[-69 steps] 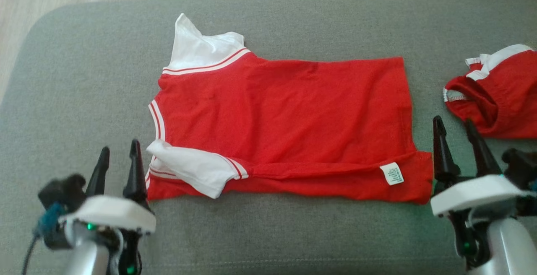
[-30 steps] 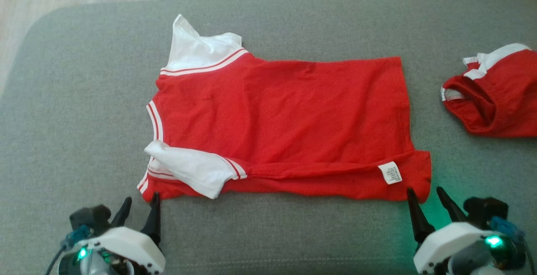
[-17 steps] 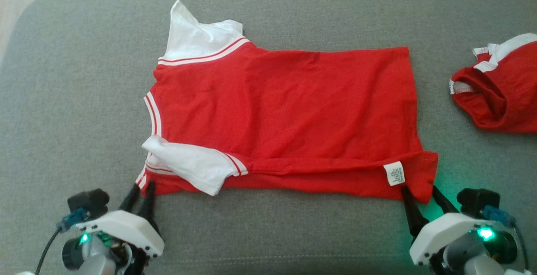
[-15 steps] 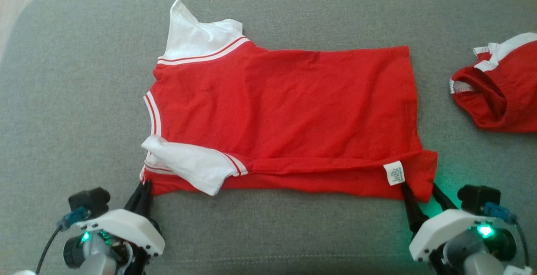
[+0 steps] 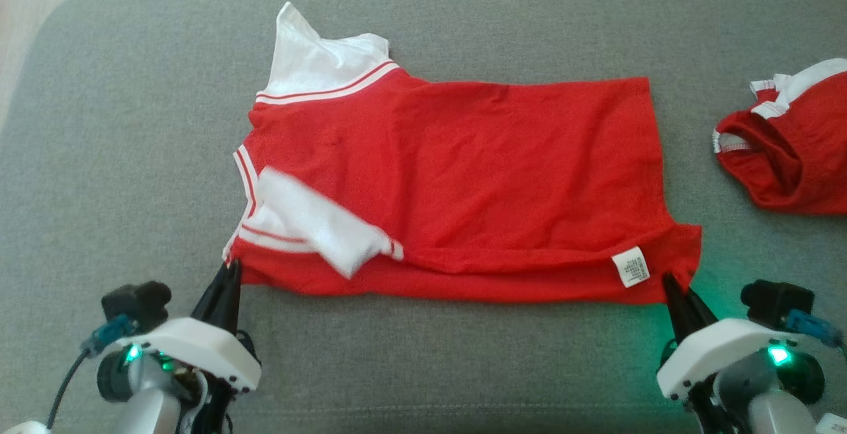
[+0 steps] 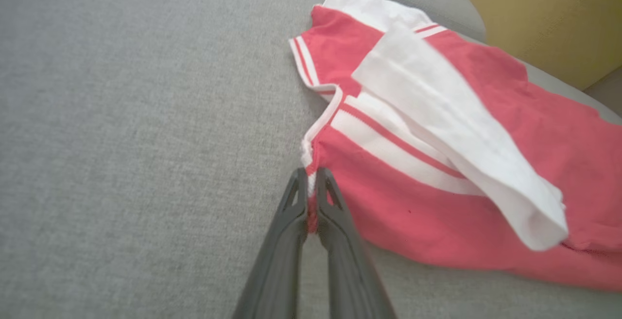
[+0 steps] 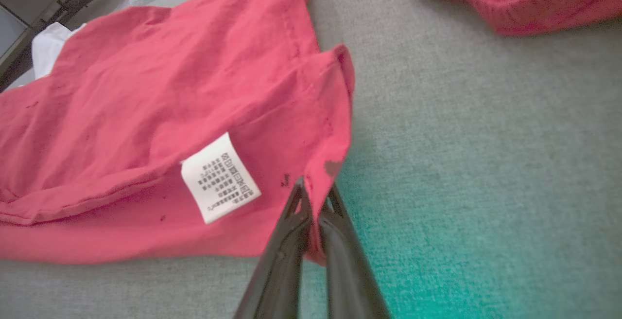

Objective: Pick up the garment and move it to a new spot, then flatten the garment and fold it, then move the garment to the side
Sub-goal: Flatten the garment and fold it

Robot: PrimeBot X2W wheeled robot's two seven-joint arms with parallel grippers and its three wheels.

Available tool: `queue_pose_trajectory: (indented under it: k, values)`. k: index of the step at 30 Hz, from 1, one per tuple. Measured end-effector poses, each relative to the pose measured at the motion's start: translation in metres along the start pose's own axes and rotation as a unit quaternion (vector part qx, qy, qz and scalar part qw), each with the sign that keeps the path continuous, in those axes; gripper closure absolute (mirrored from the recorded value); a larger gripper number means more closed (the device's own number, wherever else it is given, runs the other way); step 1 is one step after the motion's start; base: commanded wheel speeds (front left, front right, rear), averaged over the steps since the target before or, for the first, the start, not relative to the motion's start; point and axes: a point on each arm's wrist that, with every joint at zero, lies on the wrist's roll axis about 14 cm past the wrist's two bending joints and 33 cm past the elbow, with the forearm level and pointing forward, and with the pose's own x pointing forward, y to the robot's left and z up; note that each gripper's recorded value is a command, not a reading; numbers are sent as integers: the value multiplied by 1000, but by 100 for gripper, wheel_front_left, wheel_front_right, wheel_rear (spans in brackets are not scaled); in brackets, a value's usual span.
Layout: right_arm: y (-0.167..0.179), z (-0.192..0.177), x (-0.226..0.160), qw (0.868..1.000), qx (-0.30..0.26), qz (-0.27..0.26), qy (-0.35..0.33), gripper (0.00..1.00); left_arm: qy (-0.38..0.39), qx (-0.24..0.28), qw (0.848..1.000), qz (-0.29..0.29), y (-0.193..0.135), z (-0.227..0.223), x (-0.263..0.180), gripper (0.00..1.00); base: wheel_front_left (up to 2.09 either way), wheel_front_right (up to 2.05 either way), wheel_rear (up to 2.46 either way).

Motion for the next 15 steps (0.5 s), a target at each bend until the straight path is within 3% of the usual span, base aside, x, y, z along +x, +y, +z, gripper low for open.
queue_pose_trajectory:
  k: [15]
  values:
    - [-17, -14, -31, 999, 4, -26, 23, 100, 39, -14, 999, 18, 0, -17, -40, 100, 0, 0, 0]
